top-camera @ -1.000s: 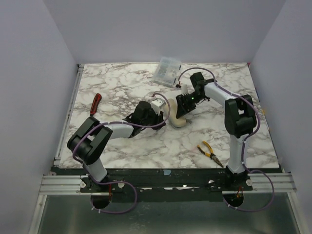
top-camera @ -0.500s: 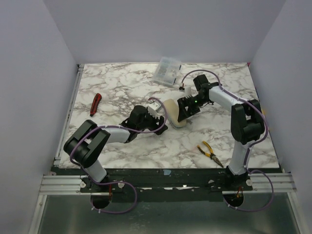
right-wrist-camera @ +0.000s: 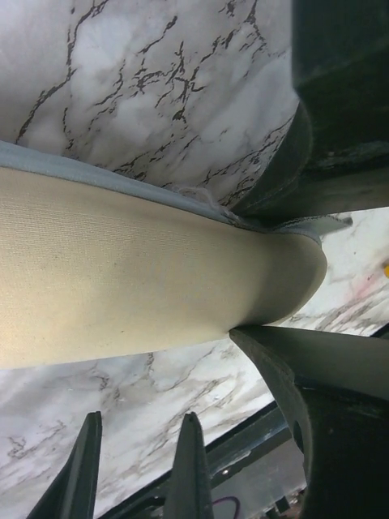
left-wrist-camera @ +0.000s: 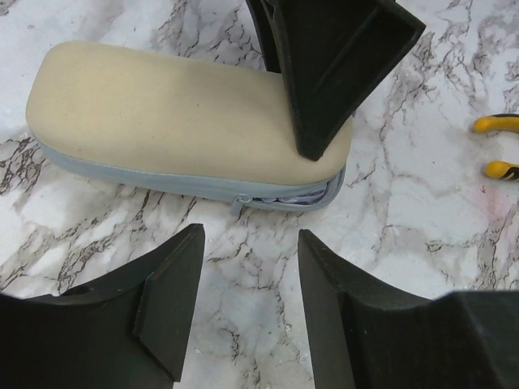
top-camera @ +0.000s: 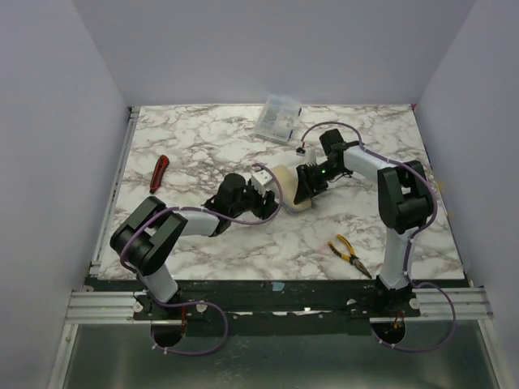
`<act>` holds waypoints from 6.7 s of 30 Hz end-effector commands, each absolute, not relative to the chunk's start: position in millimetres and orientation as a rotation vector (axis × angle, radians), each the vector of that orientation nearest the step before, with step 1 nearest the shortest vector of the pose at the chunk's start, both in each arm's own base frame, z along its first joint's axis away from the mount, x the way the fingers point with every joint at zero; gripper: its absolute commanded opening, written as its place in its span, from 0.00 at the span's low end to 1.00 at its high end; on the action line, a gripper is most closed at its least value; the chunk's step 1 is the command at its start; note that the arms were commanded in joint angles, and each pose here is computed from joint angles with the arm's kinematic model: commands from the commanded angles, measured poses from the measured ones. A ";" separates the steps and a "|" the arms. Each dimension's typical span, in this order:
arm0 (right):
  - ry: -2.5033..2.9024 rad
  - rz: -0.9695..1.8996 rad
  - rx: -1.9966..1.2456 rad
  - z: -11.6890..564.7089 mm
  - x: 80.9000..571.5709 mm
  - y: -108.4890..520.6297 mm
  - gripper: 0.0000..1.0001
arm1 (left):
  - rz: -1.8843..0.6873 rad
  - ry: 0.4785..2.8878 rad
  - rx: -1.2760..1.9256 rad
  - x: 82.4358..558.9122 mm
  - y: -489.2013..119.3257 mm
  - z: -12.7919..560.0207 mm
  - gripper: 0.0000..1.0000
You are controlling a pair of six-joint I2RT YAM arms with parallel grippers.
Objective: Open the umbrella
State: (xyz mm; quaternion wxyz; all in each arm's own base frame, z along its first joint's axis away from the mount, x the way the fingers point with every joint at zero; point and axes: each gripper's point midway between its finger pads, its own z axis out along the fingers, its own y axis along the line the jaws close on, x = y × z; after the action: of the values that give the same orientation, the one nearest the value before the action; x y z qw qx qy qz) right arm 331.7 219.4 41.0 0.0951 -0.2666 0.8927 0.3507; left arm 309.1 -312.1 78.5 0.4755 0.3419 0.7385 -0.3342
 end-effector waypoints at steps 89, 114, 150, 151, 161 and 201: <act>2.837 1.089 -0.990 -6.0 264.1 188.2 0.32 | -0.939 1.892 0.863 269.3 -356.8 50.8 0.00; 2.833 1.060 -1.061 -5.8 260.5 181.6 0.30 | -0.924 1.790 0.942 272.5 -323.5 65.7 0.05; 2.847 1.078 -1.065 -7.6 252.4 179.7 0.27 | -0.809 1.961 0.765 288.7 -337.7 41.0 0.00; 2.843 1.076 -1.080 -7.7 251.2 178.7 0.27 | -0.796 1.970 0.750 293.6 -332.2 39.5 0.00; 2.820 1.039 -1.185 -7.3 246.6 169.9 0.25 | -0.782 2.002 0.706 307.2 -321.7 44.8 0.00; 2.527 0.672 -0.921 94.7 369.1 195.0 0.90 | -0.973 2.084 0.630 285.5 -328.8 54.5 0.00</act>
State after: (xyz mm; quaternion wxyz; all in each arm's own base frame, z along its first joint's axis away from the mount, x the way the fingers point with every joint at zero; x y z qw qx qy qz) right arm 379.6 186.8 88.2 0.1904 -0.4308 0.8554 0.2156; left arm 298.3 -314.6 48.2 0.3761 0.2361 0.8229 -0.3545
